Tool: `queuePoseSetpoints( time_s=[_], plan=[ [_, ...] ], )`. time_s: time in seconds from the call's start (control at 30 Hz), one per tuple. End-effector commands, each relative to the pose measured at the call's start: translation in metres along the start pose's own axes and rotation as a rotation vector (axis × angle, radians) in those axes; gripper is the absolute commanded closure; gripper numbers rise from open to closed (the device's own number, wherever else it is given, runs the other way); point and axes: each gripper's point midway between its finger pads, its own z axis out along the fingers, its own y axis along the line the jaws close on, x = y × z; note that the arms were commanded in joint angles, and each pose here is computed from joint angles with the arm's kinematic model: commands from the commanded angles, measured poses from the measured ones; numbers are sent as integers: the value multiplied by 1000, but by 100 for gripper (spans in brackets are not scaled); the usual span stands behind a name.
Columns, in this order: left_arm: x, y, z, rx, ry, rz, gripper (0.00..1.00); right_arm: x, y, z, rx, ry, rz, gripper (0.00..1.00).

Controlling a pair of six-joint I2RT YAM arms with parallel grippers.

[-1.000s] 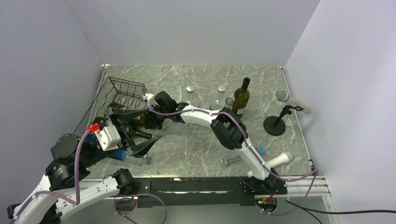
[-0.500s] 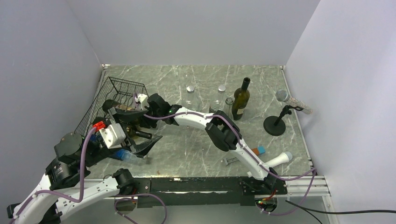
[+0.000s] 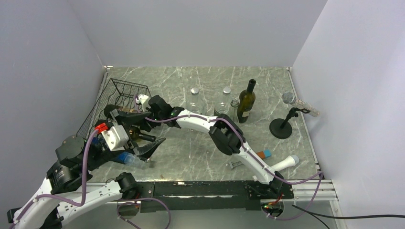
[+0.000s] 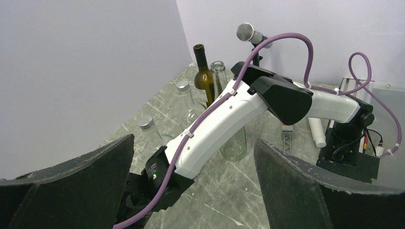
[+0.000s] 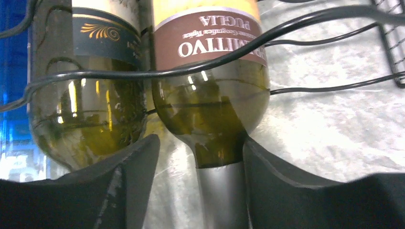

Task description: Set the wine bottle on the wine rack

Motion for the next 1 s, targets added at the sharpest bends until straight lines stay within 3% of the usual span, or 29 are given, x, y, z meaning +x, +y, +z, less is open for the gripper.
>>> queuePoseSetpoints(
  time_s=[0.0,0.23,0.37,0.77,0.97],
  plan=[
    [-8,2,1,-11,-12,-18,1,-61,11,-12,6,-173,-87,28],
    [-12,7,1,-34,-27,-9,1,-70,9,-42,82,-136,-99,10],
    [-21,9,-1,-43,-58,0,1,-74,13,-59,98,-132,-86,5],
    [-57,16,-15,-65,-173,0,1,-103,-10,-129,436,-90,-102,1],
    [-77,15,-27,-53,-254,6,1,-135,-23,-180,508,-137,-75,2]
  ],
)
